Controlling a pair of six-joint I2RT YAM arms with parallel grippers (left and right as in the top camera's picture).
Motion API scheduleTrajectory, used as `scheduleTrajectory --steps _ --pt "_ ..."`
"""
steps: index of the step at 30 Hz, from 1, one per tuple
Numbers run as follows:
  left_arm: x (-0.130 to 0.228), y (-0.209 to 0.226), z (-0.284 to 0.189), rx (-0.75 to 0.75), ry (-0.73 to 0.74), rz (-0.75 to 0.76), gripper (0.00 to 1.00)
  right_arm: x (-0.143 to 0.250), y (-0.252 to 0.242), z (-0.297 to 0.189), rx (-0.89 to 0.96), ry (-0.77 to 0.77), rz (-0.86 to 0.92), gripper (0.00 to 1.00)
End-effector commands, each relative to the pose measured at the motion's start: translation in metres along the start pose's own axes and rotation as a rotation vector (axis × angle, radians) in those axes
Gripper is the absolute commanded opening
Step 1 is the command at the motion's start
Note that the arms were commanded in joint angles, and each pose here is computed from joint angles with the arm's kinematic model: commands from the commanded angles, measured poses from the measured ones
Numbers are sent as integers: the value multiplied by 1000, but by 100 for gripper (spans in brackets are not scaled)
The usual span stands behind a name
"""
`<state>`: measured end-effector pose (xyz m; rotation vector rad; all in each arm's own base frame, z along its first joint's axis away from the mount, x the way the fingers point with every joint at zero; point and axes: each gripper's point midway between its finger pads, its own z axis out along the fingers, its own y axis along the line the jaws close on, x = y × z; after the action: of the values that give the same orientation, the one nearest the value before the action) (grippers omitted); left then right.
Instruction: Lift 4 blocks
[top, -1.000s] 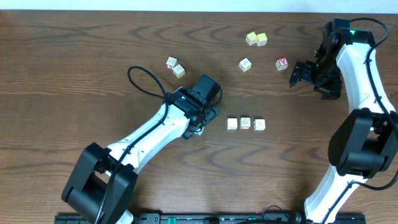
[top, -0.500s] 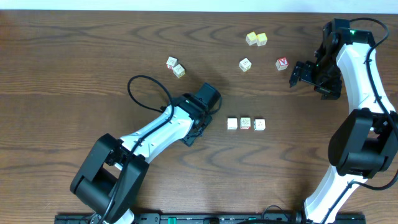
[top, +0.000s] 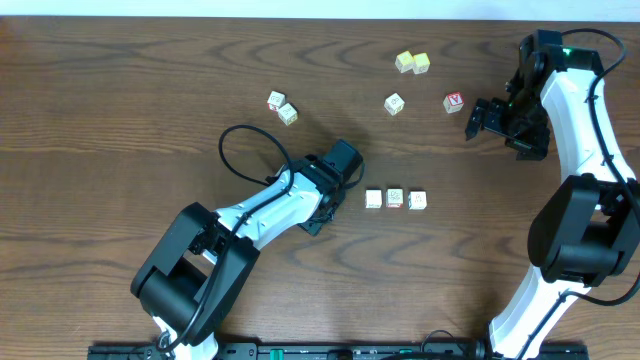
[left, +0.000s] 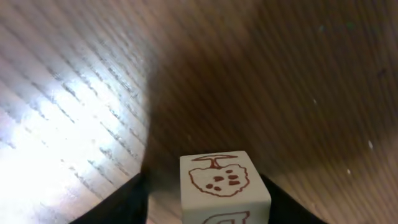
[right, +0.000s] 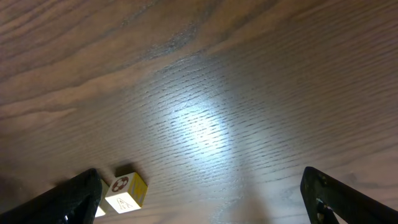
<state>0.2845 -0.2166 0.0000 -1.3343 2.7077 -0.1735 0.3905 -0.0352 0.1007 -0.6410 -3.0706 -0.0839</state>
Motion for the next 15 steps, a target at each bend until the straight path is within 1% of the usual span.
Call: scheduleTrajectory --steps 1,4,6,10,13,15 --pt "-3 8 9 -31 -16 93 50 3 5 -10 -12 -23 -27 99" --pt "-3 5 9 -24 -15 249 47 3 5 -10 -12 -23 -27 99" --pt "-3 2 9 -11 -15 379 44 3 5 -10 -12 -22 -27 99" --pt "-3 -8 8 27 -26 666 45 3 6 -10 -18 -20 -27 99" --pt "-3 -15 5 43 -35 817 45 6 12 -10 -52 -4 -28 99" --pt "0 -22 2 67 -30 886 45 9 16 -9 -69 8 -32 99"
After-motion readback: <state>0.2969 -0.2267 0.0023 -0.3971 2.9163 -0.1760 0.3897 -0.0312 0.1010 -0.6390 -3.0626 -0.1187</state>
